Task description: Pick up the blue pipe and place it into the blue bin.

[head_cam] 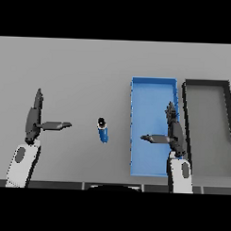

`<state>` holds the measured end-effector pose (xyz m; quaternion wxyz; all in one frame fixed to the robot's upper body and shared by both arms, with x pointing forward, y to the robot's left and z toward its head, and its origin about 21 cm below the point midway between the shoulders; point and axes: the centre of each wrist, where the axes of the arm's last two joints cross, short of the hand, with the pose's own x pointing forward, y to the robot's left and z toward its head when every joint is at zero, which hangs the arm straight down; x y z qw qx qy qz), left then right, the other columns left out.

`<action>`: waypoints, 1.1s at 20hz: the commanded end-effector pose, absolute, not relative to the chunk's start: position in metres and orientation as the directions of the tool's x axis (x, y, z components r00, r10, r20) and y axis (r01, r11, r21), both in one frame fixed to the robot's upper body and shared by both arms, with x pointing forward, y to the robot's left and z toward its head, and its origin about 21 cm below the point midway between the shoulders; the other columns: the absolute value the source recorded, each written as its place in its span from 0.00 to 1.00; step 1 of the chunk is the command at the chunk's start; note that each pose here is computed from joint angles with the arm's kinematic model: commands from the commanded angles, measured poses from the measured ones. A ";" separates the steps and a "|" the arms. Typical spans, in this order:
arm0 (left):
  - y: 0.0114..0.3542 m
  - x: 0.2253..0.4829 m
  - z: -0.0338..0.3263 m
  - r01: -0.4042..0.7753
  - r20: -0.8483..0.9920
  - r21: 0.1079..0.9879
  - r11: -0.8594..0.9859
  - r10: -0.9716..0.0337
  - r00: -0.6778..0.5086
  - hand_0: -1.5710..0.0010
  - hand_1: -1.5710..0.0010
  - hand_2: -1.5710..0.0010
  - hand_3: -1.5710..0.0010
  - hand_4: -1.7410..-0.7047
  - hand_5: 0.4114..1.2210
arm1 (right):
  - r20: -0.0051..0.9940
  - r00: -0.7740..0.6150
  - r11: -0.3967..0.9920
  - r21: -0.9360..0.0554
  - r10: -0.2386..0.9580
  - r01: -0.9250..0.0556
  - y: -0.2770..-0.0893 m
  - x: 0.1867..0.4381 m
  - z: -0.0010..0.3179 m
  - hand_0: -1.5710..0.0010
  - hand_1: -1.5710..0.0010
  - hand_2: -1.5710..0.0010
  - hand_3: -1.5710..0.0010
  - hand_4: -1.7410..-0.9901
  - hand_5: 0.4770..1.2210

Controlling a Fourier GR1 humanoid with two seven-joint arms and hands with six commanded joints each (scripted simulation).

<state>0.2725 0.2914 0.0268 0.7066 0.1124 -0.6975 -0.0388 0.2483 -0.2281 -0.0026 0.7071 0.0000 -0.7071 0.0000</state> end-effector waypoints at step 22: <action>0.288 0.242 0.025 0.521 0.936 0.323 0.790 -0.350 -0.049 1.00 1.00 1.00 1.00 0.62 0.12 | 0.940 -0.149 0.943 -0.321 0.307 -0.085 -0.261 0.236 0.014 1.00 1.00 1.00 1.00 0.76 0.19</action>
